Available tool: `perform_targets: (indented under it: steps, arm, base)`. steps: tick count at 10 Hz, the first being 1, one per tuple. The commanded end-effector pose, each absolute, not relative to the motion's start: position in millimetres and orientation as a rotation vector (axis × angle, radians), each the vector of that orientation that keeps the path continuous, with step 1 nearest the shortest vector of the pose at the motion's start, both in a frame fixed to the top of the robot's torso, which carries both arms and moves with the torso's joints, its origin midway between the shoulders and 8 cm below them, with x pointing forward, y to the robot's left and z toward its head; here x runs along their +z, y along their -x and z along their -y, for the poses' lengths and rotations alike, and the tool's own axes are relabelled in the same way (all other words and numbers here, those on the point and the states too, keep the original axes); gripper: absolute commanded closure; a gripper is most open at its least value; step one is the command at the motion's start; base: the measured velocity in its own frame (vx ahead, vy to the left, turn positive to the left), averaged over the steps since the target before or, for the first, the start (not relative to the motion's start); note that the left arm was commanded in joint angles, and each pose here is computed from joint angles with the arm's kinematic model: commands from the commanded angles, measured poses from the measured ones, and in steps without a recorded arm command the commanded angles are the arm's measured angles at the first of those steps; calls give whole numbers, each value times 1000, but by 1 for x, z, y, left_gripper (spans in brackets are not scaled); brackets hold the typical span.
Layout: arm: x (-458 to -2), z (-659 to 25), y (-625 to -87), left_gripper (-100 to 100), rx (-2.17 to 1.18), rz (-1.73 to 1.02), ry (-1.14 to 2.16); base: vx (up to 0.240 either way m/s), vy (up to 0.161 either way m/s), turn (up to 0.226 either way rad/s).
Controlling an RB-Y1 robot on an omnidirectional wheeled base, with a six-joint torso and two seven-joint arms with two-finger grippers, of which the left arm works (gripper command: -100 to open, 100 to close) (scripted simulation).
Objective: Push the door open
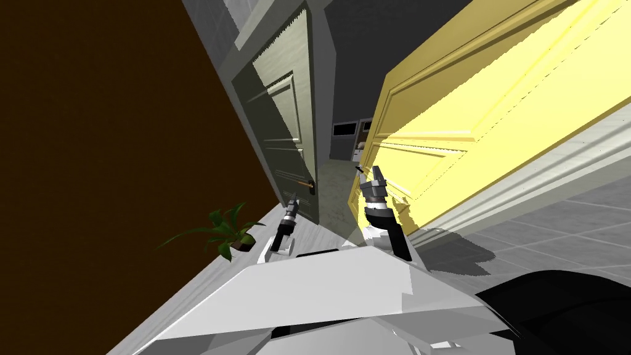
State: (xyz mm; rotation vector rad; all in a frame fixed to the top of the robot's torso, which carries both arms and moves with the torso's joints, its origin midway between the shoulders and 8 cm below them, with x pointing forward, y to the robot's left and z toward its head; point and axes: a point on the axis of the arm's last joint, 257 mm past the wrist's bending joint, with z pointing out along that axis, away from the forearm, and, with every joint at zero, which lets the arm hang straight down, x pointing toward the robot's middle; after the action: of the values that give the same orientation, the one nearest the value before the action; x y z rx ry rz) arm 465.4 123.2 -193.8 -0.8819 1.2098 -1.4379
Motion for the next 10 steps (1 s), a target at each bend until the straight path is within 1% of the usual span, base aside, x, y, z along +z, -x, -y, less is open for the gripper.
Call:
perform_targets:
  steps: [1, 3, 8, 10]
  arm:
    - [-204, -115, -470, -100, -1450, -1240, 894]
    - [-217, -104, -473, -100, -1464, -1276, 907]
    - [-245, -77, -480, -100, -1489, -1360, 935]
    - [-259, -63, -482, -100, -1499, -1405, 948]
  base:
    - [84, 102, -96]
    - [63, 107, -130]
    - [59, 124, -95]
    - [103, 163, -141]
